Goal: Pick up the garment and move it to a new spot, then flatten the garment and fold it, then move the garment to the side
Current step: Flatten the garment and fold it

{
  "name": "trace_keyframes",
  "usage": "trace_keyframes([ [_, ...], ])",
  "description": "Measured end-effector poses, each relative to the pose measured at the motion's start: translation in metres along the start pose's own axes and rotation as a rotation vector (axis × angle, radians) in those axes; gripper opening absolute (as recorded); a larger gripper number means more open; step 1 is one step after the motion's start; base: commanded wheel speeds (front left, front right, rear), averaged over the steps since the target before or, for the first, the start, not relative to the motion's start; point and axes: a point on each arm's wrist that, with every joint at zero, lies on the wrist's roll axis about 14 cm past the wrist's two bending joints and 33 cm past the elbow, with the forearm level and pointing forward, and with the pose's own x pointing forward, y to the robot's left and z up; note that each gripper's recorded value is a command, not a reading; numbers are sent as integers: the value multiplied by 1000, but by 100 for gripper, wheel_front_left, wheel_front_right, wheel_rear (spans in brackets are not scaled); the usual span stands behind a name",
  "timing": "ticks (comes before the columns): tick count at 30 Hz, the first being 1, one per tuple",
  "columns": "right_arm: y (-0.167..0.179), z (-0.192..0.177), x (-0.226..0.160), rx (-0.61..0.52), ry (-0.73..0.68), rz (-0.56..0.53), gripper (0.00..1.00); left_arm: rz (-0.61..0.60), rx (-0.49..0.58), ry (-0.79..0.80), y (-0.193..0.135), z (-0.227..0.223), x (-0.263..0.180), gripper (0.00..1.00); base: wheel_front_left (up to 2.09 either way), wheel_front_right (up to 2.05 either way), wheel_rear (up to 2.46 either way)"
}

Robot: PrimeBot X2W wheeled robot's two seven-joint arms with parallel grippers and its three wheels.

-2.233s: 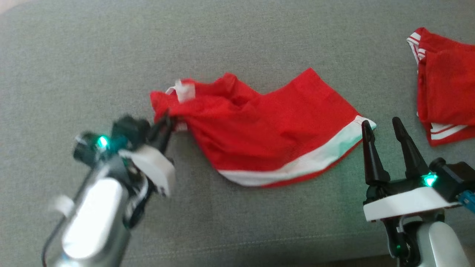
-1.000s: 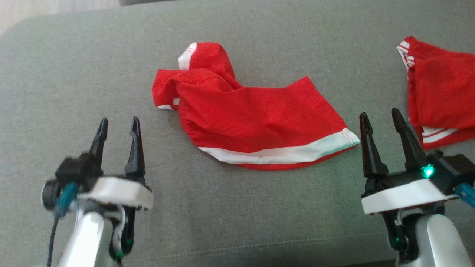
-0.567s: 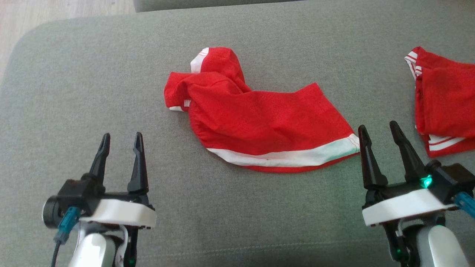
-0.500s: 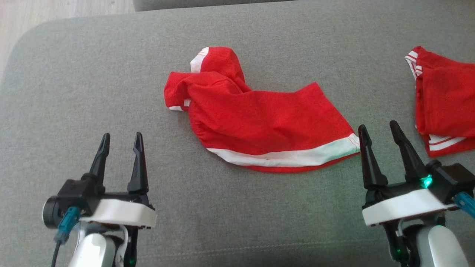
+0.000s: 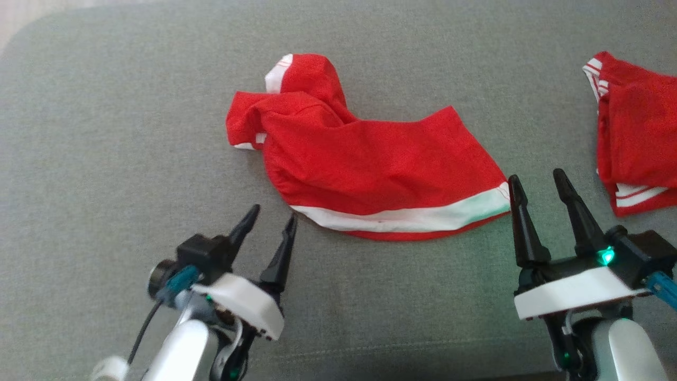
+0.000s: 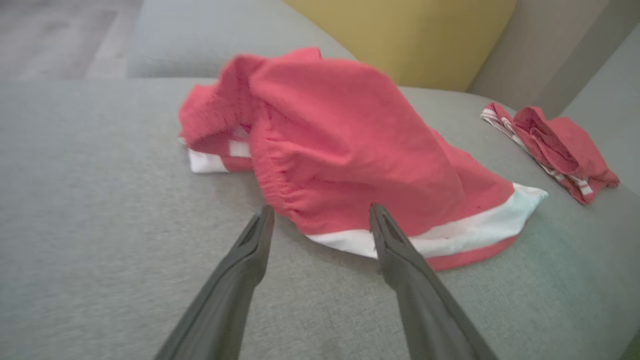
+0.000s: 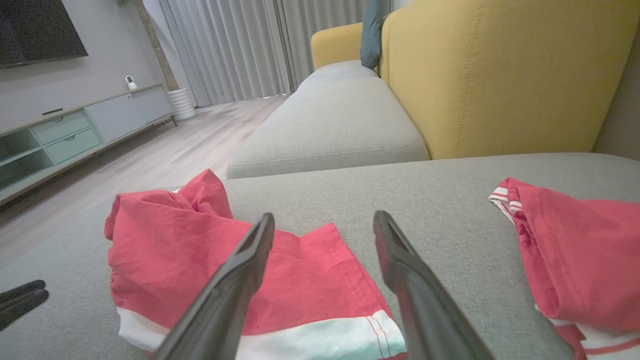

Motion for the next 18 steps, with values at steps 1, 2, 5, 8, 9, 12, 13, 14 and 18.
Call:
trace_keyframes([
  [1, -1, -1, 1, 0, 3, -1, 100, -23, -12, 32, -5, -7, 4, 100, 0, 0, 0],
  [2, -2, -2, 1, 2, 5, -5, 100, -39, -22, 60, -8, -13, 8, 100, 0, 0, 0],
  [5, -7, -3, 3, 4, 9, -19, 100, -60, -58, 122, -12, -28, 19, 100, 0, 0, 0],
  [8, -13, -9, 2, 8, 25, -37, 100, -69, -70, 173, -11, -42, 27, 100, 0, 0, 0],
  [9, -14, -11, 2, 9, 30, -43, 100, -75, -76, 185, -11, -45, 30, 100, 0, 0, 0],
  [12, -19, -15, 0, 10, 42, -57, 100, -83, -83, 215, -10, -54, 37, 100, 0, 0, 0],
  [13, -20, -16, 0, 12, 44, -61, 100, -85, -86, 226, -9, -57, 39, 100, 0, 0, 0],
  [14, -21, -17, 1, 13, 44, -64, 100, -85, -92, 234, -8, -59, 41, 100, 0, 0, 0],
  [18, -24, -15, 4, 11, 36, -70, 100, -87, -97, 250, -6, -63, 48, 0, 0, 0, 0],
])
